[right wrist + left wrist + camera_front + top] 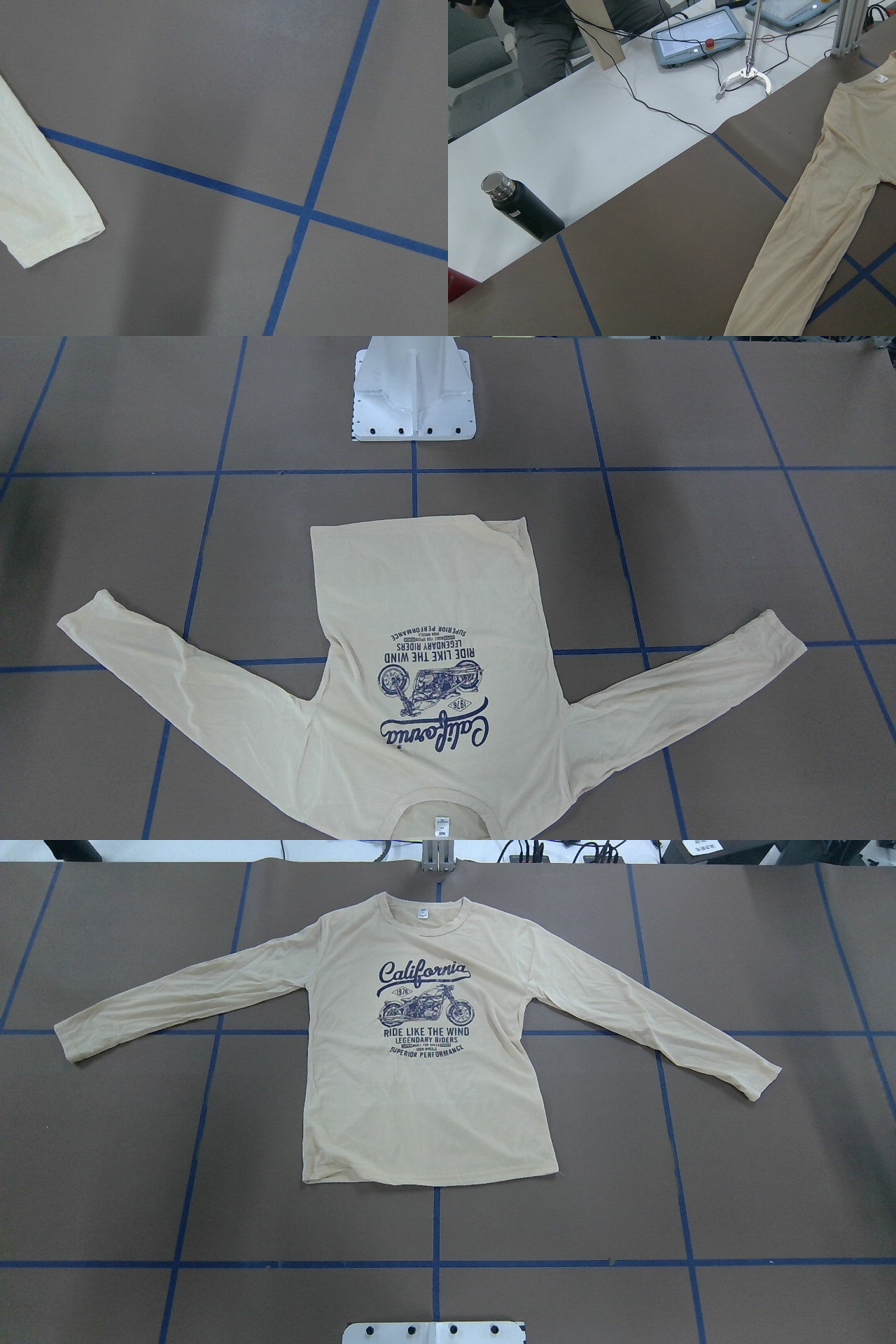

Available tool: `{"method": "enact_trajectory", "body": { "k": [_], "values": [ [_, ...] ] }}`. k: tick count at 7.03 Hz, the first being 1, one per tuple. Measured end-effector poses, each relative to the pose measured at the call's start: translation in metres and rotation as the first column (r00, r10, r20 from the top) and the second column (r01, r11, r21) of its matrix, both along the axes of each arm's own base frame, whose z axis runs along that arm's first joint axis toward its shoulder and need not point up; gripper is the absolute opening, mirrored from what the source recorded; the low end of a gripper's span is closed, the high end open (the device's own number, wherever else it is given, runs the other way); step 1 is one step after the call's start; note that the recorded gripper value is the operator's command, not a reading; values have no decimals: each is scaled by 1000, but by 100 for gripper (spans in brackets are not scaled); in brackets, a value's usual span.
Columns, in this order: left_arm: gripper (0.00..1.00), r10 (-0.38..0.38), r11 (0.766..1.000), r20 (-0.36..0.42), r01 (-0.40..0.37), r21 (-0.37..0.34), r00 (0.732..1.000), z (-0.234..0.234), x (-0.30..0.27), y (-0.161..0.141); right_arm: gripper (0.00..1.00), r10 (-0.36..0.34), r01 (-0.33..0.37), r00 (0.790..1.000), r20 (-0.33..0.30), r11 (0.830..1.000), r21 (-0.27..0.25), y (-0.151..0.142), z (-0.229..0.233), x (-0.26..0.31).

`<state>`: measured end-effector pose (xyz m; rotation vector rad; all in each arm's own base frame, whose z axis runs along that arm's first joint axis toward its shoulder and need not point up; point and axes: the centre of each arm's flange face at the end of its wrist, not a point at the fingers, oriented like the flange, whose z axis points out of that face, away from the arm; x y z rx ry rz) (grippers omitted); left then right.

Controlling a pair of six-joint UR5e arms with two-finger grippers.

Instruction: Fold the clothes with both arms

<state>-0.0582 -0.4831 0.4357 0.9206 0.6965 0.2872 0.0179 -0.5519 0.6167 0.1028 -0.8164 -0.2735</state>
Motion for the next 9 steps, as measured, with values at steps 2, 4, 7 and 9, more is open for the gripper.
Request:
{"method": "enact_trajectory", "body": {
  "k": [2,4,7,9],
  "values": [
    [100,6,999,-4,-6,-40,1000,19,1,-3,100,3,-3,1000,5,1000,13,0,-6,-2],
    [100,23,998,-16,-24,-64,1000,30,3,1,100,38,-36,998,52,999,-38,5,-24,-36],
    [100,71,994,-53,-75,-81,996,36,7,6,100,145,-131,987,75,977,-168,23,-42,-115],
    [100,75,991,-59,-81,-110,995,52,7,15,97,169,-159,985,24,960,-232,35,-40,-171]
  ]
}}
